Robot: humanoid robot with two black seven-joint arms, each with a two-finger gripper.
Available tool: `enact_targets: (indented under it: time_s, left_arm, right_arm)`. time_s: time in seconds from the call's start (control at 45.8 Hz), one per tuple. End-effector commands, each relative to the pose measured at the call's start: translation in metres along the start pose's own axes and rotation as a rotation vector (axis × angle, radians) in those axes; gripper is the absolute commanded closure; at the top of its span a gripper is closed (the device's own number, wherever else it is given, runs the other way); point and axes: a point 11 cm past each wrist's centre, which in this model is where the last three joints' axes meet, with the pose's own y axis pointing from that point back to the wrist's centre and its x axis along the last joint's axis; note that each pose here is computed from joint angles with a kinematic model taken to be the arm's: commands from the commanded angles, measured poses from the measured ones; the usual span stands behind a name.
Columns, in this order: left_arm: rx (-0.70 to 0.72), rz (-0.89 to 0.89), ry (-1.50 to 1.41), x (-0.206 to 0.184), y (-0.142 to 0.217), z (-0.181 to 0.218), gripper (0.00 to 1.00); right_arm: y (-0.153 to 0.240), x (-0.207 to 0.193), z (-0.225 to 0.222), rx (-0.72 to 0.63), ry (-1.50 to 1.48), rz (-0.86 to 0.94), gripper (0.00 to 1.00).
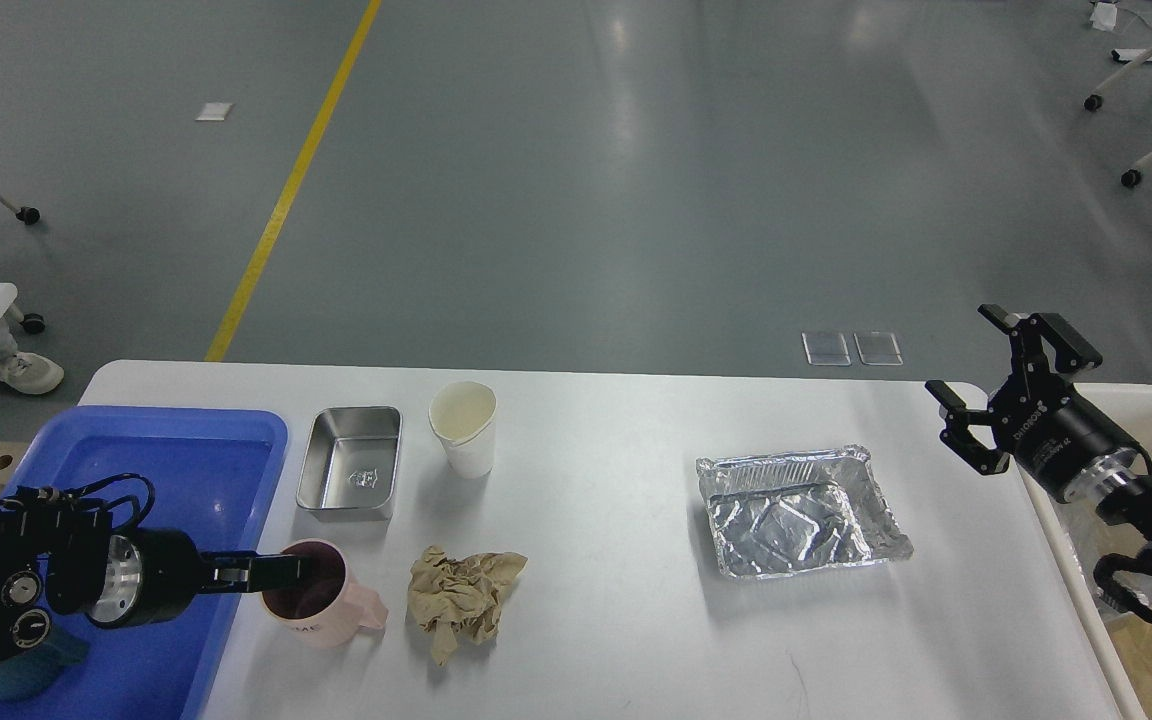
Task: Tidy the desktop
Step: 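Grasp the pink mug with the left gripper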
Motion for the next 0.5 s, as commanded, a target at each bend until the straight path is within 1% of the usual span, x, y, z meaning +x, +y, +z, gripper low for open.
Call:
enact_targets:
  time_s: [0.0,0.109,0.218,0.306,0.371,0.481]
  left_arm:
    - [0.017,-0.029,-0.002,-0.009,-0.003,-0.006,0.36]
    - [0.004,-0.040,-0.003,-0.012,-0.011,0.000,0.42]
    - [-0.004,-0.049,-0.005,-0.013,-0.013,0.003,0.50]
    - [-0.005,-0.056,-0.007,-0.014,-0.014,0.004,0.62]
    - [-0.009,-0.076,-0.007,-0.015,-0.014,0.005,0.74]
    - [-0.017,-0.101,-0.010,-0.016,-0.014,0.007,0.87]
  right_arm:
    - [0.000,0.001,-0.001,0.001,0.001,0.002,0.00]
    - [0.000,0.001,-0.001,0.002,0.001,0.001,0.00]
    - [0.000,0.001,-0.001,0.002,0.001,0.001,0.00]
    - [0.000,0.001,-0.002,0.002,0.003,0.002,0.00]
    - [0.000,0.001,-0.002,0.002,0.003,0.002,0.00]
    - [0.000,0.001,-0.002,0.002,0.003,0.002,0.00]
